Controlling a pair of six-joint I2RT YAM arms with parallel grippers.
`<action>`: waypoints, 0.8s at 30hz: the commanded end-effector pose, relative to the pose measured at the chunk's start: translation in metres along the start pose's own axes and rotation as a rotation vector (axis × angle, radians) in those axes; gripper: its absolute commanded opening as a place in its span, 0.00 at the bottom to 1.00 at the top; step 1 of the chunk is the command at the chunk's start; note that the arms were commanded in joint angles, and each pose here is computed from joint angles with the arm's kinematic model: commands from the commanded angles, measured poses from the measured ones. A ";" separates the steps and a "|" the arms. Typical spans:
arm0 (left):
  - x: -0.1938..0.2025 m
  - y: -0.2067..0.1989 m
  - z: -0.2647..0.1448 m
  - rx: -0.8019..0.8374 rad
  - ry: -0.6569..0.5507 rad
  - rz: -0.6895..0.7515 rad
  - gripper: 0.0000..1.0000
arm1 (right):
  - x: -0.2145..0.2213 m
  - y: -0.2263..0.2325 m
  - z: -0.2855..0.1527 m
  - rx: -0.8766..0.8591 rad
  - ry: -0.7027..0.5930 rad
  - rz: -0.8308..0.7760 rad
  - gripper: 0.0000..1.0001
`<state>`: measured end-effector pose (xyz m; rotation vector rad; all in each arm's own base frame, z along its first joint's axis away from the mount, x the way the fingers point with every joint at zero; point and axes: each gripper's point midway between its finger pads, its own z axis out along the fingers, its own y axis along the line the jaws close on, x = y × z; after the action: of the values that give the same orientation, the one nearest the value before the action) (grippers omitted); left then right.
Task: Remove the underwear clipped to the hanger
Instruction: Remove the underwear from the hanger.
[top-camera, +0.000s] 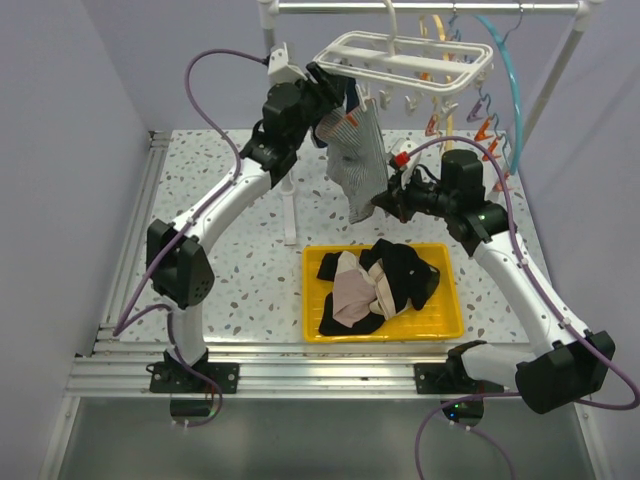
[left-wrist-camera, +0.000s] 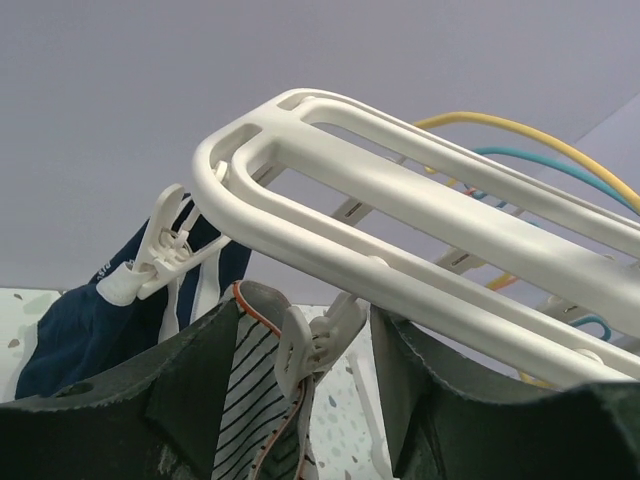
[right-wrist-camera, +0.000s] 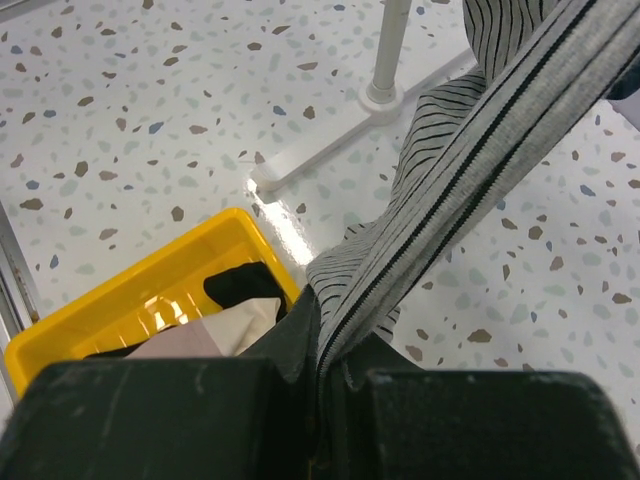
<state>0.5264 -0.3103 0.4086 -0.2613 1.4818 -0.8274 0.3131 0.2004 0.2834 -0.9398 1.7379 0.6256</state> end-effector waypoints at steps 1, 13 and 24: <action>-0.018 -0.012 0.005 -0.017 -0.075 0.024 0.58 | -0.007 0.002 0.003 -0.019 -0.033 0.002 0.00; -0.026 -0.018 0.003 -0.014 -0.099 0.033 0.00 | -0.006 0.003 0.004 -0.022 -0.034 0.009 0.00; -0.046 -0.029 -0.035 0.051 -0.119 0.015 0.68 | -0.011 -0.002 0.003 -0.002 -0.046 -0.008 0.00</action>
<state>0.5163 -0.3113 0.3959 -0.2532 1.5012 -0.7662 0.3150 0.2017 0.2823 -0.9249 1.7396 0.6353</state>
